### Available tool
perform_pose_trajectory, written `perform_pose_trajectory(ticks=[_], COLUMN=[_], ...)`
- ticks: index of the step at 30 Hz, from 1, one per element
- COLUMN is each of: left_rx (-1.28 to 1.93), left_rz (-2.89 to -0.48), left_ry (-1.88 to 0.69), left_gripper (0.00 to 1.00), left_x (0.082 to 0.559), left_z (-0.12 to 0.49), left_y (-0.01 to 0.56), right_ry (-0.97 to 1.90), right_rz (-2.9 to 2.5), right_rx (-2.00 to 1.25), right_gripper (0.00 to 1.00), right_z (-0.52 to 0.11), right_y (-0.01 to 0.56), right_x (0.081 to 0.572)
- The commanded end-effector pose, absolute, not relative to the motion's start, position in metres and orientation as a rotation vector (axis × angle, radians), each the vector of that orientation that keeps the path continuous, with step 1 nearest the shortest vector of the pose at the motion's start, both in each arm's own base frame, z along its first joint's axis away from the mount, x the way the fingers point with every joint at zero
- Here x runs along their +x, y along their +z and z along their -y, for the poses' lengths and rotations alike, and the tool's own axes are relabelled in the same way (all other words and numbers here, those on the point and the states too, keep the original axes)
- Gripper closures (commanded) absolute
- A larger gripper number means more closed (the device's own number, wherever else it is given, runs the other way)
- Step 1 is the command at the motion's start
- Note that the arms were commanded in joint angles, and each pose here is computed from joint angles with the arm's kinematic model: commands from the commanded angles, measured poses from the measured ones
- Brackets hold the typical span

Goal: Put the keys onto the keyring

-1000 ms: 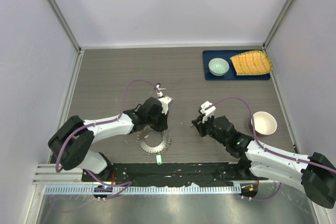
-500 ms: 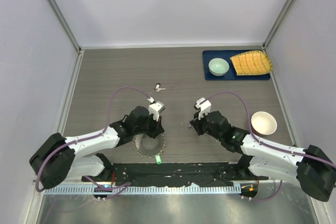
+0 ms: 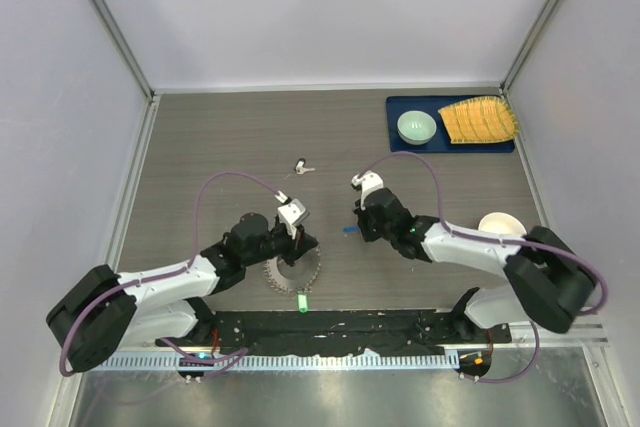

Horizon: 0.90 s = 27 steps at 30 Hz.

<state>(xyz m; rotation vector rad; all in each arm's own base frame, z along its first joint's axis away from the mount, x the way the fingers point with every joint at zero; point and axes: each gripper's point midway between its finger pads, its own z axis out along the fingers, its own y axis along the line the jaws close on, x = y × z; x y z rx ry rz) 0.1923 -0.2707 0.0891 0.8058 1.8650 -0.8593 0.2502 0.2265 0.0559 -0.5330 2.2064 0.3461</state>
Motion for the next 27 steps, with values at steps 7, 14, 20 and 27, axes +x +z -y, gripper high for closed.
perform_pose_trajectory(ticks=[7,14,20,27], left_rx=[0.81,0.814,0.83,0.848], left_rz=[-1.617,-1.6,-1.572,-1.54], left_ry=[-0.821,-0.823,-0.823,-0.824], left_gripper=[1.0,1.0,1.0,1.0], left_x=[0.204,0.203,0.2,0.196], left_z=[0.271,0.269,0.269,0.267], left_y=[0.127,0.126,0.129,0.131], right_ry=[0.247,0.265,0.42,0.612], right_rz=[-2.249,-2.235,-2.041,-1.776], right_rx=[-0.51,-0.518,-0.569,-0.741], right_gripper=[0.99,0.96,0.81,0.65], right_z=[-0.247,-0.253,-0.262,-0.271], right_y=[0.03,0.029,0.083,0.122], right_x=[0.316,0.322,0.311,0.274])
